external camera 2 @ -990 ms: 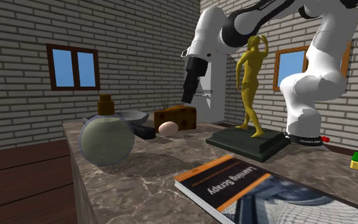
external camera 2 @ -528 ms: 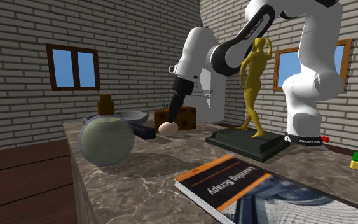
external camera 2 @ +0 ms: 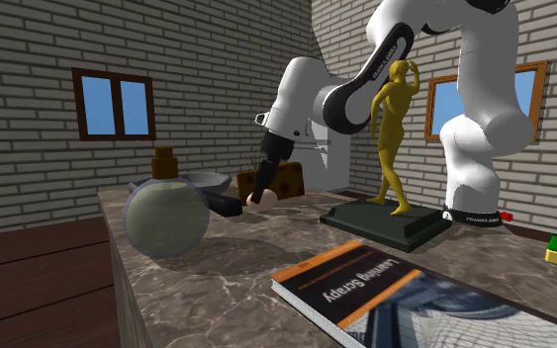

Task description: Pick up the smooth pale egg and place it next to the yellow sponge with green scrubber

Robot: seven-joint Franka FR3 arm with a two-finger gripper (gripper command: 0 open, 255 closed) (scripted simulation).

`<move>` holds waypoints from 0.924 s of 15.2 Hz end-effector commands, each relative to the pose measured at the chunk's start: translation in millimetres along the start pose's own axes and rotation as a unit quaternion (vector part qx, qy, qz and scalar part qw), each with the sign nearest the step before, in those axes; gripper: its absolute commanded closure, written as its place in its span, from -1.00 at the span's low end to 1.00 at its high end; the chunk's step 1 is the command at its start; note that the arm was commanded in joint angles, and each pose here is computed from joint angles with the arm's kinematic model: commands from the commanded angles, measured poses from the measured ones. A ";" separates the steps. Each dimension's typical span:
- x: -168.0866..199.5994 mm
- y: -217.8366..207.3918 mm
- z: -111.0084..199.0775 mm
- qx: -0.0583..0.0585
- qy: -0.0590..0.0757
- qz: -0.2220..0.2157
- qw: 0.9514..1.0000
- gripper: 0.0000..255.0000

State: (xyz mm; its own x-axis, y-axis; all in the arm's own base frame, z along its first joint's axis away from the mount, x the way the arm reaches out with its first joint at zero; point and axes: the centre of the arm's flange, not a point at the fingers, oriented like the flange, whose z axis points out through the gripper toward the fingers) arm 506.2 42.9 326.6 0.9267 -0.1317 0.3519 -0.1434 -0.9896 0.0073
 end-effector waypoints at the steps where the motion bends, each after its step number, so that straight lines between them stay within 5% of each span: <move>1: -4.7 4.0 8.8 -0.002 -0.010 0.003 1.000 -1.00; 6: -4.8 4.0 8.8 -0.002 -0.010 0.003 1.000 -1.00; 7: -4.3 3.1 9.2 -0.002 -0.010 0.003 1.000 1.00; 14: -5.2 2.9 9.1 -0.002 -0.010 0.003 1.000 1.00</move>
State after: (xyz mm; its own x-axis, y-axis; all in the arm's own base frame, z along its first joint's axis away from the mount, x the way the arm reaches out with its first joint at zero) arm 504.2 40.8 316.5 0.9328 -0.1380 0.3329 -0.1496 -0.9887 0.0092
